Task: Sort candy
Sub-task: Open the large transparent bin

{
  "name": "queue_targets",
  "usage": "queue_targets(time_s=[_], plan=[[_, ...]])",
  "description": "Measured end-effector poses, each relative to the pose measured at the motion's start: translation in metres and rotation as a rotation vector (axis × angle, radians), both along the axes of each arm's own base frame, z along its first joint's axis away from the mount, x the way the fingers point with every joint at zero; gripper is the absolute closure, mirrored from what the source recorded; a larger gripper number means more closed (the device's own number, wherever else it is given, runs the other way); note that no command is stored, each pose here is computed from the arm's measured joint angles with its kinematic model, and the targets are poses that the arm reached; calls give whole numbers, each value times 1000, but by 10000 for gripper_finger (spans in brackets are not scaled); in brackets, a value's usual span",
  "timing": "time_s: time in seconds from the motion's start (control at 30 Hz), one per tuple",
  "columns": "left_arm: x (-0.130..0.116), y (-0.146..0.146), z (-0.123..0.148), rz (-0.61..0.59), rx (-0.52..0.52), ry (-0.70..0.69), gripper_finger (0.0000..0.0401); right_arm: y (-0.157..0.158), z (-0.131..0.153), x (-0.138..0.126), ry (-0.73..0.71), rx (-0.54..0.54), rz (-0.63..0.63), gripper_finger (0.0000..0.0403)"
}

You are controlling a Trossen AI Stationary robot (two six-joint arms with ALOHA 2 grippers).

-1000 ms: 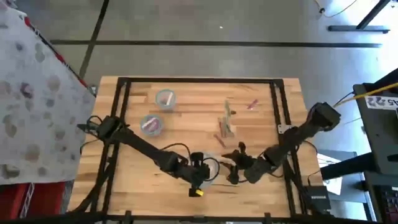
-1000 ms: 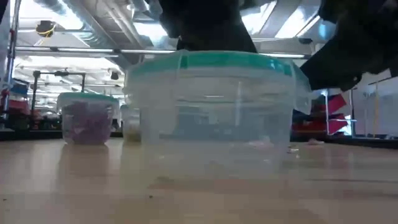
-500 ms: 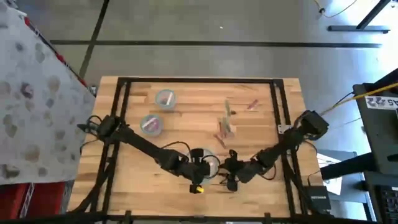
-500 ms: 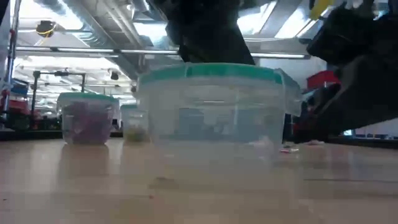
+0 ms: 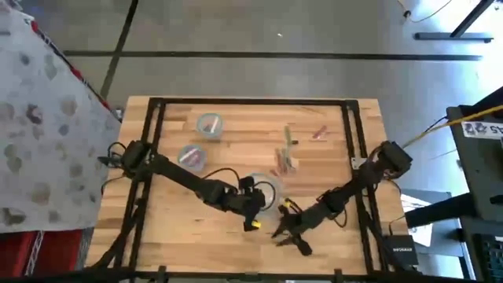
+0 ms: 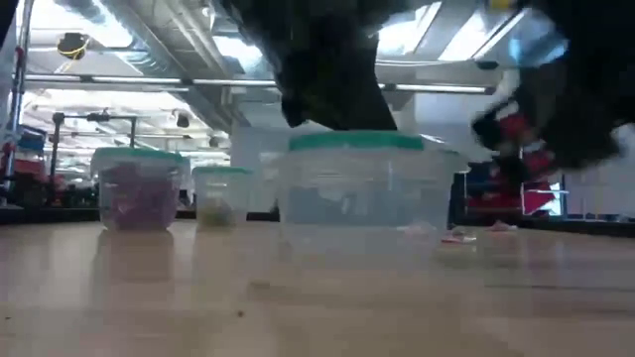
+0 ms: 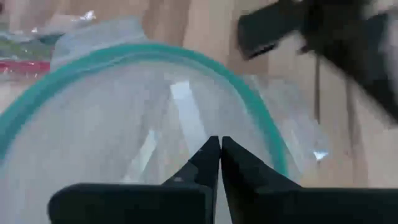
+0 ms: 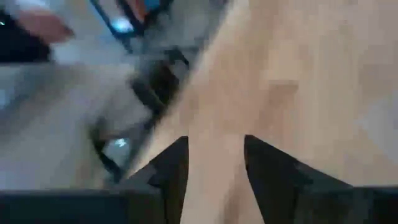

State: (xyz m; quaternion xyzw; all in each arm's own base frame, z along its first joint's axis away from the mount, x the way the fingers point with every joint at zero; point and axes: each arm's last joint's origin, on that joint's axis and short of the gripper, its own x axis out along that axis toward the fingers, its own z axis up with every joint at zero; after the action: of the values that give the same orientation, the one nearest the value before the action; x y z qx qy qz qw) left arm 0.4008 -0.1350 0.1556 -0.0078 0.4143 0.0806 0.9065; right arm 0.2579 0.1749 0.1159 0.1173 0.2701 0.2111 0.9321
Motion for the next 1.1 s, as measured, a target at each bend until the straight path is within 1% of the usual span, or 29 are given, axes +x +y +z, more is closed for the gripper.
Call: queue_targets(time_s=[0.13,0.2,0.33,0.4,0.47,0.5,0.57,0.63,0.7,0.77,0.87,0.93,1.0,1.1], plan=[[2,-1,0,-8,-25,-25,401,-11,4,-6,50,-144,-199,262],[3,-1,0,-7,-34,-28,401,-17,10,-10,44,-218,-305,262],[4,-2,2,8,-54,-39,401,-31,27,-21,56,-294,-503,262],[6,-4,4,4,-57,-43,401,-41,34,-30,62,-339,-654,262],[7,-4,6,-3,-62,-49,401,-51,40,-39,70,-350,-795,262],[8,-5,7,-6,-61,-54,401,-55,42,-44,74,-340,-846,262],[10,-5,14,-14,-45,-82,401,-59,48,-50,75,-327,-884,262],[11,-5,21,-20,-5,-99,401,-56,52,-52,64,-308,-863,262],[12,-6,28,-30,36,-105,401,-47,56,-51,46,-279,-781,262],[11,-5,41,-43,74,-108,401,-34,61,-48,31,-213,-626,262],[8,-6,66,-45,97,-140,401,-13,63,-41,-7,-83,-387,262],[2,-4,75,-37,115,-121,401,-1,62,-35,-54,-12,-271,262],[-4,-1,71,-21,130,-48,401,6,57,-28,-89,31,-218,262],[-11,6,59,28,127,66,401,7,38,-17,-60,7,-235,262]])
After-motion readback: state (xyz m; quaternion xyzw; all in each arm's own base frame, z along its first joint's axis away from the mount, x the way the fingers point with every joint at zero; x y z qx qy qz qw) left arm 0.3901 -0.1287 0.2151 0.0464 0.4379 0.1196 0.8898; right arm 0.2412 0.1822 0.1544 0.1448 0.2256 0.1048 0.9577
